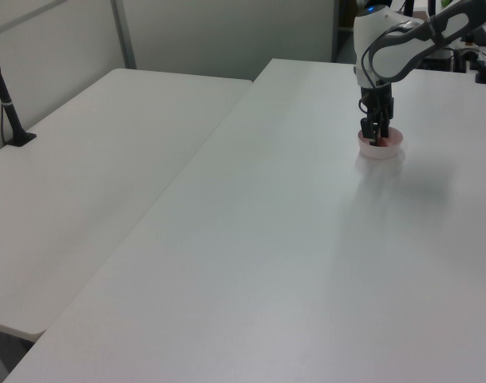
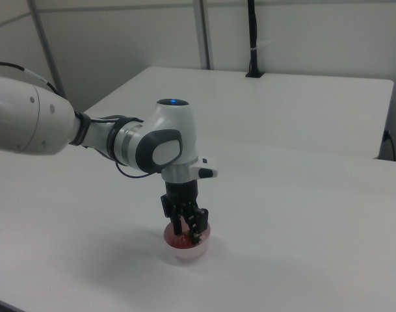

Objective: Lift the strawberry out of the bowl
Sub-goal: 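Close the gripper on the red strawberry inside the bowl, then lift the strawberry out of the bowl and carry it beside the bowl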

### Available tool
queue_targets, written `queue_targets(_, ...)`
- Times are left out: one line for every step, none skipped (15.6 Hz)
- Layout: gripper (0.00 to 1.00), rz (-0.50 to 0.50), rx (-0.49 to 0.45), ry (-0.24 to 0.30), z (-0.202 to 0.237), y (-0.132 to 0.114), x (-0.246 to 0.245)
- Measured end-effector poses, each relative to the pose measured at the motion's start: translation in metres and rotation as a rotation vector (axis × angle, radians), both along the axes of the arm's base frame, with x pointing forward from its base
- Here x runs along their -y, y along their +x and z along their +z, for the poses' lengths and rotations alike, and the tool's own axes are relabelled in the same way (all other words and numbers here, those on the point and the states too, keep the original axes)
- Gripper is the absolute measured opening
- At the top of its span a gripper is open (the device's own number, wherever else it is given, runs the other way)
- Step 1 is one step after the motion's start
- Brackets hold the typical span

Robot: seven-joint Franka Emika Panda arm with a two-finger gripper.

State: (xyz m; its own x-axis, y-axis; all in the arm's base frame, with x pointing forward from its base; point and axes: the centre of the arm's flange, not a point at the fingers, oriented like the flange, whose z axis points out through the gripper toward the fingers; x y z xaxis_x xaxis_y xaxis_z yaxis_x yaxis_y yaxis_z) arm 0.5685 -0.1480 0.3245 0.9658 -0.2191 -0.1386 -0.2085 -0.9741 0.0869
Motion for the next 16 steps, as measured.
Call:
queue_targets(0.65, 0.000, -0.003, 0.001, -0.001, -0.001, 0.000)
queue_targets(0.66, 0.000, -0.005, 0.001, -0.002, -0.001, -0.001)
queue_targets(0.66, 0.000, -0.007, 0.002, -0.003, -0.002, -0.001)
queue_targets(0.65, 0.000, -0.009, 0.002, -0.004, -0.003, -0.001)
queue_targets(0.64, 0.000, -0.014, 0.004, -0.006, -0.004, -0.001)
queue_targets(0.61, 0.000, -0.021, 0.005, -0.009, -0.006, -0.002)
queue_targets(0.50, 0.000, -0.025, 0.007, -0.011, -0.008, -0.002)
queue_targets(0.40, 0.000, -0.022, 0.006, -0.009, -0.008, -0.002)
queue_targets(0.40, 0.000, -0.020, 0.006, -0.007, -0.008, -0.002)
queue_targets(0.40, 0.000, -0.019, 0.006, -0.007, -0.008, -0.002)
queue_targets(0.40, 0.000, -0.018, 0.006, -0.006, -0.008, -0.002)
queue_targets(0.40, 0.000, -0.017, 0.005, -0.006, -0.008, -0.002)
queue_targets(0.40, -0.001, -0.015, 0.005, -0.005, -0.008, -0.002)
queue_targets(0.40, -0.002, -0.006, 0.003, -0.001, -0.007, -0.001)
queue_targets(0.40, -0.003, 0.009, 0.000, 0.006, -0.005, 0.001)
queue_targets(0.40, -0.004, 0.039, -0.006, 0.021, -0.001, 0.007)
